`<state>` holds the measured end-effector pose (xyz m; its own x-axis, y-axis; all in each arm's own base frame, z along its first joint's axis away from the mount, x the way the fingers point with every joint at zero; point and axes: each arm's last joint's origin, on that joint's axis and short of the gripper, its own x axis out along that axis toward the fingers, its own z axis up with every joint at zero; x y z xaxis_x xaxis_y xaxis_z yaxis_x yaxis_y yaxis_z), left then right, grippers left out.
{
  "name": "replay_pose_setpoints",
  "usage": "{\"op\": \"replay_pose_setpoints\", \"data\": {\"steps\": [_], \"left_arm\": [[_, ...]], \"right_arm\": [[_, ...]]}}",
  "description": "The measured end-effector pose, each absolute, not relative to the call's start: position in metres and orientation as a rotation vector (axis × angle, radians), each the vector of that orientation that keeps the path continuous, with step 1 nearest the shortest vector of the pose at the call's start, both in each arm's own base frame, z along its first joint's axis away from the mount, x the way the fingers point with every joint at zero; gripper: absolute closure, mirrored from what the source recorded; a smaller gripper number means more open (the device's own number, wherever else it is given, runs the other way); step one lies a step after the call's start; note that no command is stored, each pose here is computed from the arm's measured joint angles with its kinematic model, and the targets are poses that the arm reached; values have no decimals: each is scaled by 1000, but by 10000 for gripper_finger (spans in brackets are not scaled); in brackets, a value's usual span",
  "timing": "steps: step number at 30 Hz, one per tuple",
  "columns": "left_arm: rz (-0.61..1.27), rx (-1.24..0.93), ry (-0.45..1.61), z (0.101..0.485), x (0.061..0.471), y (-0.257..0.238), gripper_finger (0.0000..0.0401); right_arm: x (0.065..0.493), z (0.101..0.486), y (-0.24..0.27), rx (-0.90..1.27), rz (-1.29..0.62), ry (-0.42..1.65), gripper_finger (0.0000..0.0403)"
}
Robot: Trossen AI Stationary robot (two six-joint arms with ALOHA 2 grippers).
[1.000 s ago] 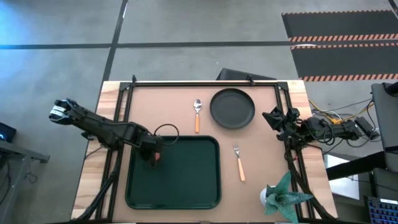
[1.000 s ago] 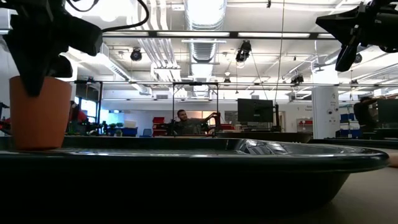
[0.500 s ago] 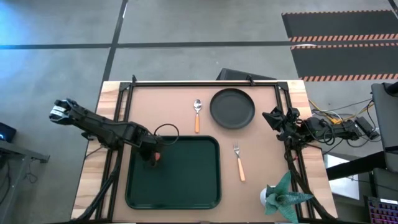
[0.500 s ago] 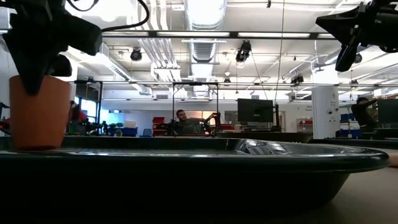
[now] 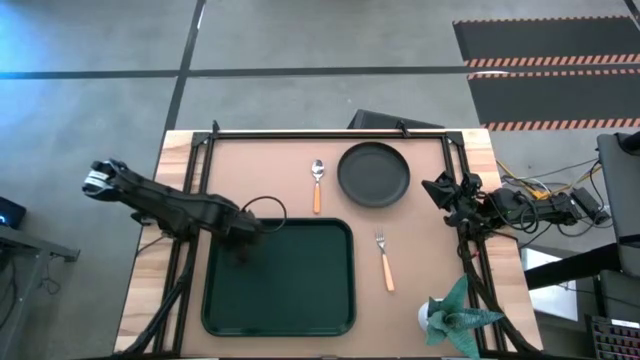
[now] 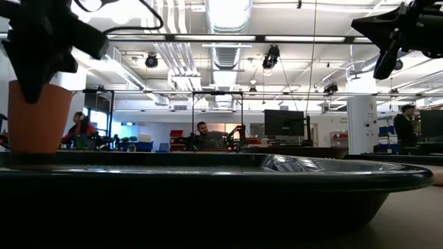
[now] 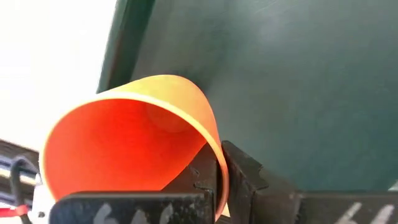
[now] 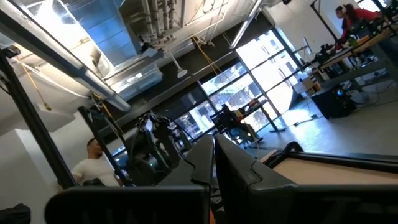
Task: Pick and place plate/cup/fork/spoon on tray
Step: Put the orange cup on the green table tray
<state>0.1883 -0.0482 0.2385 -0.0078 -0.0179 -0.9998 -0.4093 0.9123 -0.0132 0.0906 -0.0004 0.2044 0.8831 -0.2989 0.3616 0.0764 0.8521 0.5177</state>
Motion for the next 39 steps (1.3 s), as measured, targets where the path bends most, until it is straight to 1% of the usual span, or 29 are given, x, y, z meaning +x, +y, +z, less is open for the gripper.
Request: {"op": "replay_pose_setpoints", "data": {"steps": [5,13,28,31,39], "left_arm": [[319,-310,1601,228,195,-48,400],[289,-318,1557,222,207,-50,401],[287,-355,1515,229,211,-51,397],[287,-356,1515,229,211,-51,379],[281,-360,1501,233,213,-52,300]], "right_arm": [[91,205,0,510,-206,-450,394],[90,205,0,511,-205,-452,394],[90,205,0,511,-205,-452,394],[90,205,0,511,-205,-452,394],[90,205,0,511,-205,-452,394]]}}
